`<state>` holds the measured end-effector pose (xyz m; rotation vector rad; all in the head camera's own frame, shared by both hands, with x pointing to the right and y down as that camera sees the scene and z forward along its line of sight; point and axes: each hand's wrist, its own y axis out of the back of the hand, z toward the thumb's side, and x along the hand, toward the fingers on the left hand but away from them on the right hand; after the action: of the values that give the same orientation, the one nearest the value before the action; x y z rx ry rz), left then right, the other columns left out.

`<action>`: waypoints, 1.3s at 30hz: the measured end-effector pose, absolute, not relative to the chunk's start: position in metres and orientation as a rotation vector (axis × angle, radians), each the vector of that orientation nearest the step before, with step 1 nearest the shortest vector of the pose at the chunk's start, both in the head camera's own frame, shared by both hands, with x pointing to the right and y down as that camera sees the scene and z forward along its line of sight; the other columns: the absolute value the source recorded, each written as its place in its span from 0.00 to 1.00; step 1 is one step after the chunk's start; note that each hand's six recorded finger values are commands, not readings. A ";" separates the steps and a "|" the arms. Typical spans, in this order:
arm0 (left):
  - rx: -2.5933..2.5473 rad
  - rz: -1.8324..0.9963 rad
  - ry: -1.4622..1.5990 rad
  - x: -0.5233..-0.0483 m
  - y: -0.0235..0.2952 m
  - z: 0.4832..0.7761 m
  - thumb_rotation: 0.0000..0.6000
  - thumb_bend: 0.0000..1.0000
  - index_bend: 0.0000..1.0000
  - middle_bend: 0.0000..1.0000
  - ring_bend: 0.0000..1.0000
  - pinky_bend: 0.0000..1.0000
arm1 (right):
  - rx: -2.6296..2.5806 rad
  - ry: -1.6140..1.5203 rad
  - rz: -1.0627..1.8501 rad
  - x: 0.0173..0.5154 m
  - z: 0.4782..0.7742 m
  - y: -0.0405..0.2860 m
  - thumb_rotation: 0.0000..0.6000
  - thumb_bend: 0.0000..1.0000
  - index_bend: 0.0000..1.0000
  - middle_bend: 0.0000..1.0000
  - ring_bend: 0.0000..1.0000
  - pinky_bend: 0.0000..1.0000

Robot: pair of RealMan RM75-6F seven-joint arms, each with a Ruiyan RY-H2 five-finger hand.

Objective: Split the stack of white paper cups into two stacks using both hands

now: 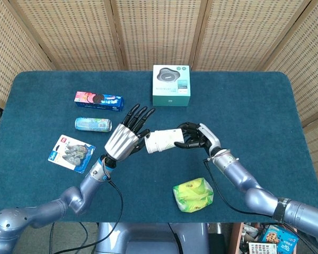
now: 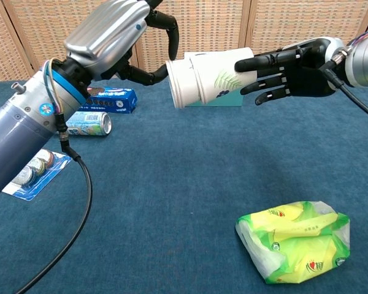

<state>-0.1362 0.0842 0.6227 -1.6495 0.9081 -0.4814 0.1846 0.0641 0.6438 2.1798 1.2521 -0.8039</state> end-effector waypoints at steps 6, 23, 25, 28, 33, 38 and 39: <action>-1.617 -0.478 0.927 -0.159 0.084 0.618 1.00 0.46 0.73 0.00 0.00 0.00 | 2.182 1.278 -0.817 0.194 0.643 0.060 1.00 0.49 0.55 0.61 0.47 0.61; -1.580 -0.683 0.702 -0.262 0.064 0.612 1.00 0.46 0.73 0.00 0.00 0.00 | 2.350 1.370 -1.135 0.241 0.655 0.055 1.00 0.49 0.55 0.61 0.47 0.61; -1.614 -0.754 0.628 -0.268 0.063 0.614 1.00 0.46 0.73 0.00 0.00 0.00 | 2.417 1.373 -1.239 0.246 0.657 0.057 1.00 0.49 0.55 0.61 0.47 0.61; -1.674 -0.859 0.528 -0.271 0.066 0.622 1.00 0.46 0.73 0.00 0.00 0.00 | 2.507 1.366 -1.395 0.253 0.660 0.060 1.00 0.50 0.55 0.61 0.47 0.61; -1.703 -1.044 0.368 -0.277 0.071 0.644 1.00 0.47 0.73 0.00 0.00 0.00 | 2.649 1.332 -1.666 0.263 0.663 0.063 1.00 0.50 0.55 0.61 0.47 0.61; -1.691 -1.146 0.280 -0.278 0.072 0.656 1.00 0.47 0.73 0.00 0.00 0.00 | 2.788 1.289 -1.928 0.270 0.665 0.067 1.00 0.50 0.55 0.61 0.47 0.61; -1.688 -1.159 0.270 -0.277 0.071 0.658 1.00 0.47 0.73 0.00 0.00 0.00 | 2.807 1.282 -1.960 0.270 0.665 0.068 1.00 0.50 0.55 0.61 0.47 0.61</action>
<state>-0.2768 0.0714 0.6576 -1.6876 0.2700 -1.1591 0.2702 0.0680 0.6653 2.8066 1.2824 -1.9600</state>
